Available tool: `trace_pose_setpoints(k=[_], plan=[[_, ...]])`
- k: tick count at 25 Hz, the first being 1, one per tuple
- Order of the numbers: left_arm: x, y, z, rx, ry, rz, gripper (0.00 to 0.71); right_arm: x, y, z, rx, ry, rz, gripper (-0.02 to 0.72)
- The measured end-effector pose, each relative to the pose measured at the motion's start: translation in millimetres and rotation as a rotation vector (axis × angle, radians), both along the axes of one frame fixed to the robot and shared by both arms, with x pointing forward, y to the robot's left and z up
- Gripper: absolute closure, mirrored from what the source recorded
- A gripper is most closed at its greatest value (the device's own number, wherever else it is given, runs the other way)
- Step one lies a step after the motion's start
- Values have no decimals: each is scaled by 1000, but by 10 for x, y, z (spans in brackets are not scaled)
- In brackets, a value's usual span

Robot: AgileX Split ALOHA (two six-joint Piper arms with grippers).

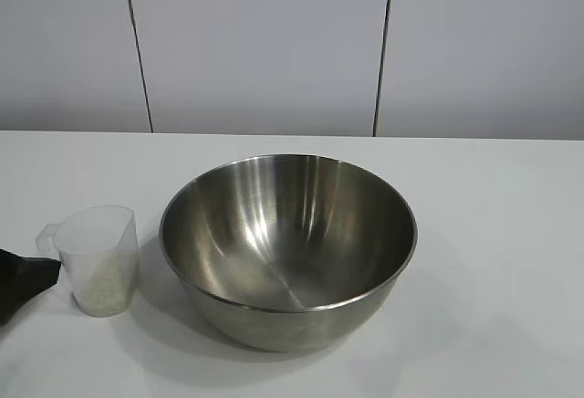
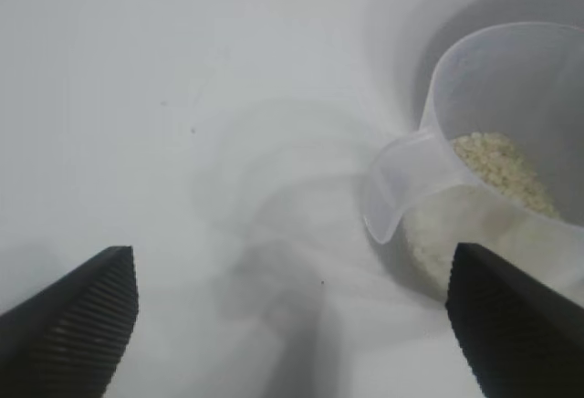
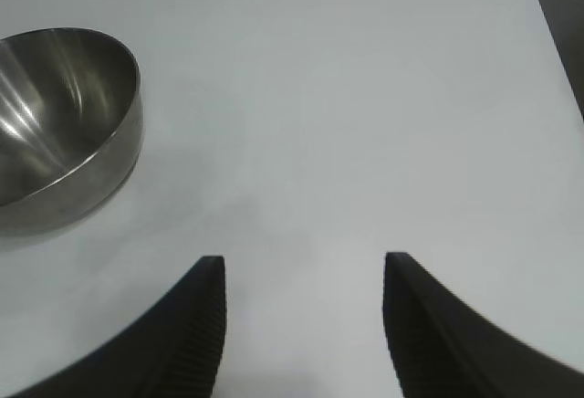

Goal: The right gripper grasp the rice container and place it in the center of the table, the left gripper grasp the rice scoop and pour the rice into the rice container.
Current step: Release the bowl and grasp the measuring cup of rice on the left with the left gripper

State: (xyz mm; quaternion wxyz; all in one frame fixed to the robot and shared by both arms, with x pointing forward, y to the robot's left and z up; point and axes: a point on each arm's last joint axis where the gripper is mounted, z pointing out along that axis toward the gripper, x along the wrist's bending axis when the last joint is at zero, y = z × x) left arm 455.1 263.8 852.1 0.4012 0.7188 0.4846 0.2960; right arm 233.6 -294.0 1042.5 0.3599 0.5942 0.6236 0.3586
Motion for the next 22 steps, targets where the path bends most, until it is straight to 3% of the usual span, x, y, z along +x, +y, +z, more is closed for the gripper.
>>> trace_pose_setpoints(k=[7,12,22], plan=[[-8,34,-143,-3,37,47,55,0,0,0,0,0,0,348],[12,67,-142,0,28,90,104,1,0,1,0,-2,0,348],[20,9,-134,-10,20,21,116,0,0,1,0,-1,0,348]])
